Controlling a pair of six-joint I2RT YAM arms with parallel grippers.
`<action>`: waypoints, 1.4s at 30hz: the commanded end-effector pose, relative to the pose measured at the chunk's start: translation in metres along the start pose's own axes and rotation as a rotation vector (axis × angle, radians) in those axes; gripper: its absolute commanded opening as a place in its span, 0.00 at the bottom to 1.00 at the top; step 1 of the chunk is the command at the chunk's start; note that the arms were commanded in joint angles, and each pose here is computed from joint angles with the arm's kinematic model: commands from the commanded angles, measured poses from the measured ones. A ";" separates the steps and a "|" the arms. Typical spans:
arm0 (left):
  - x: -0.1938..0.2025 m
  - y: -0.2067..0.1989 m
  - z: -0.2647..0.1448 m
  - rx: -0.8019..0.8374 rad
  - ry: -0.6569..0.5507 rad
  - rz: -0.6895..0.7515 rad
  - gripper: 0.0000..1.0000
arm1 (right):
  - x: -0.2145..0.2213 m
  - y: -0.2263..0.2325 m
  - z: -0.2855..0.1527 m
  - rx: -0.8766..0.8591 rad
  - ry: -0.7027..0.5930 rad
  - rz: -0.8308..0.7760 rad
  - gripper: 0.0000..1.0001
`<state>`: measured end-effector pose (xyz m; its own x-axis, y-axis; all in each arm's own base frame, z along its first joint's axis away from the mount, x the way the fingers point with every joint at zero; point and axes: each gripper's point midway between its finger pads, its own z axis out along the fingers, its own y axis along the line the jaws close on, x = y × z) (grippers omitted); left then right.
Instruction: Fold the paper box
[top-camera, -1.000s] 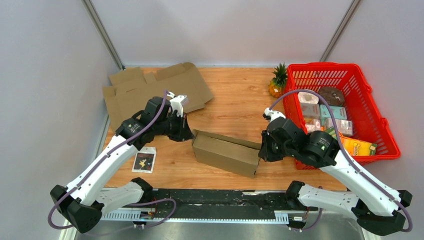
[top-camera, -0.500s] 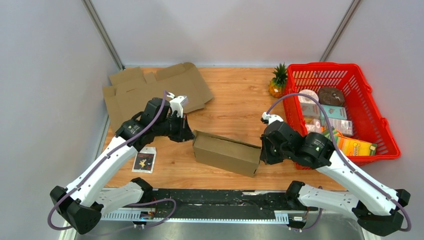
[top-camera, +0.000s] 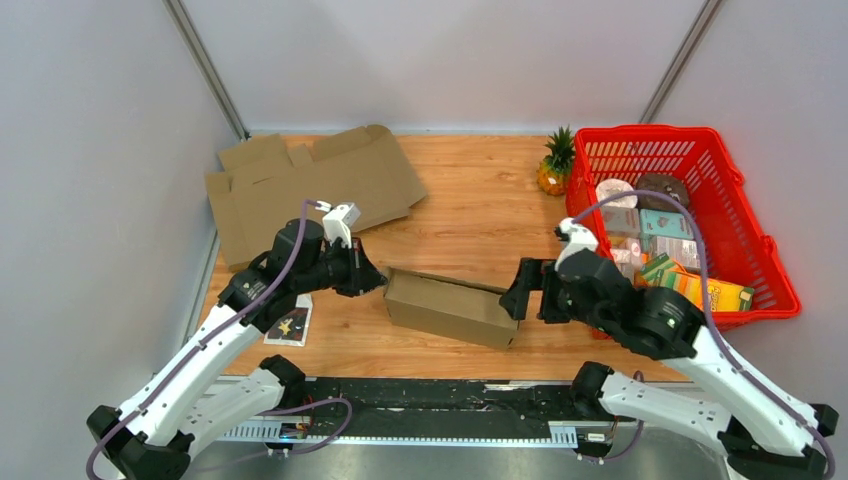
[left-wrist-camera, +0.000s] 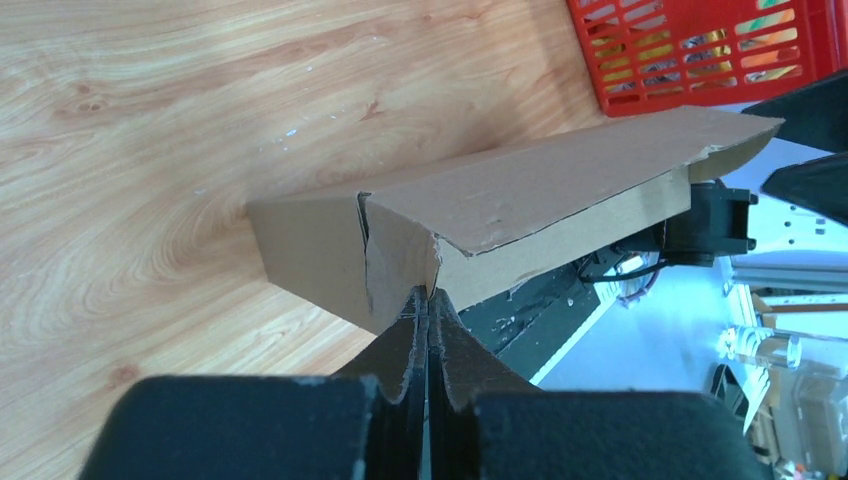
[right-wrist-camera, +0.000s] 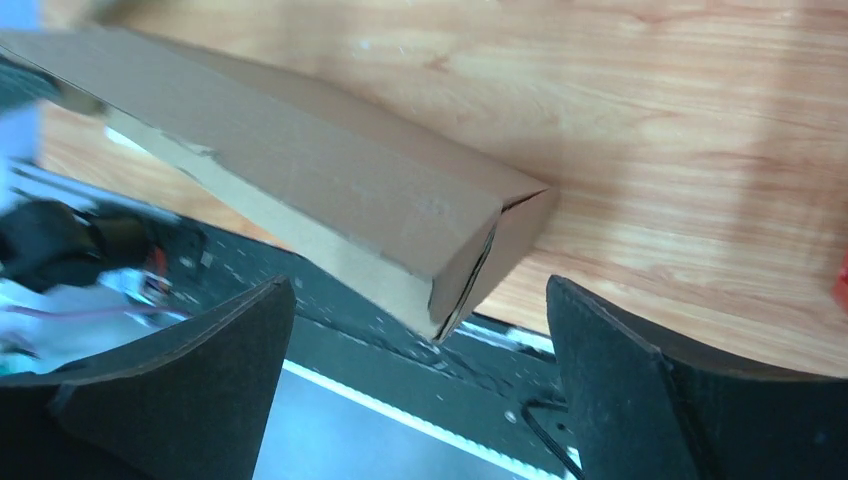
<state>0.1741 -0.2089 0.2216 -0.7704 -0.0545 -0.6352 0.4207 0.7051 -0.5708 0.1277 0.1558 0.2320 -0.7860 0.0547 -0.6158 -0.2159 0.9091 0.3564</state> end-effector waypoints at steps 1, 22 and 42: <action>0.011 0.016 0.003 -0.065 0.011 -0.054 0.00 | -0.034 0.008 -0.012 -0.103 -0.239 0.283 1.00; 0.007 0.016 0.002 -0.102 -0.023 -0.121 0.00 | -0.084 0.015 0.036 0.034 -0.328 0.475 1.00; 0.003 0.011 0.005 -0.088 -0.013 -0.125 0.11 | -0.106 0.002 0.073 0.046 -0.255 0.376 0.83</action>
<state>0.1865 -0.2049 0.2197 -0.7760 -0.1881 -0.6021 0.2904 0.7408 -0.6057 0.2506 0.1739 0.2427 -0.6396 0.4835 -0.5977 0.1403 0.8378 0.5276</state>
